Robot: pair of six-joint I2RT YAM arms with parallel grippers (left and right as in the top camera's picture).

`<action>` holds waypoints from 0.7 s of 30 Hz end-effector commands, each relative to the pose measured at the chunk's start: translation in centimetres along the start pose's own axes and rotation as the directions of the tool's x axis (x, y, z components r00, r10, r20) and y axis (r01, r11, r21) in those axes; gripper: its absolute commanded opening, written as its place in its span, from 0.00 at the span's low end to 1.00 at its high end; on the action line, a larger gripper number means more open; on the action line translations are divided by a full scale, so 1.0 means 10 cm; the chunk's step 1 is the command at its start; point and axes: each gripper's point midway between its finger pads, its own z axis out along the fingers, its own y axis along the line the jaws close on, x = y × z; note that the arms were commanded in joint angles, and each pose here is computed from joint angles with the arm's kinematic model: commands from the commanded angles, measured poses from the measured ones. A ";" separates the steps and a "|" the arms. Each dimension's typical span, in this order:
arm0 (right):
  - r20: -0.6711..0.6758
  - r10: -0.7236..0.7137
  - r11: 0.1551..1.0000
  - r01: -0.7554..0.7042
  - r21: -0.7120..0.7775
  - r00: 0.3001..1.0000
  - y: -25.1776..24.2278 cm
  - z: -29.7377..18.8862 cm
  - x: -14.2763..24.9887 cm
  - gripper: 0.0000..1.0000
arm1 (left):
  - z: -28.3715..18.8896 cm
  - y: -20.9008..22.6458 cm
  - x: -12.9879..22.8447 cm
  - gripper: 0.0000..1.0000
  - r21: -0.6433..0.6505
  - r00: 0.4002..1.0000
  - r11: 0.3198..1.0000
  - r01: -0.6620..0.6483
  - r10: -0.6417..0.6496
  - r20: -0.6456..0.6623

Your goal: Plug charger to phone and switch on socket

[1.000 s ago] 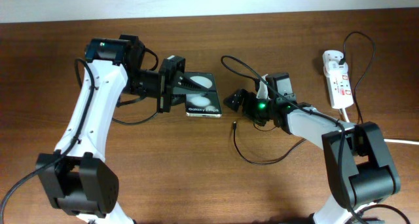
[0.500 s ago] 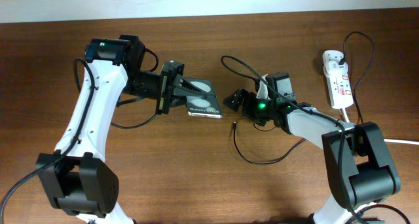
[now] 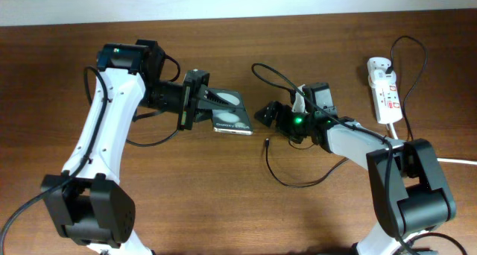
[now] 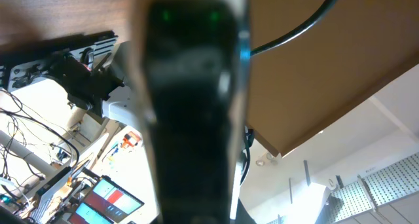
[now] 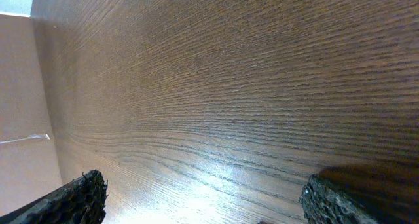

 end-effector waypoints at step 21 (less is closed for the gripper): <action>0.002 0.062 0.976 -0.061 0.209 0.998 -0.64 0.10 0.18 0.99 | -0.03 -0.15 0.17 0.00 0.063 0.989 0.988 0.144 -0.142 -0.041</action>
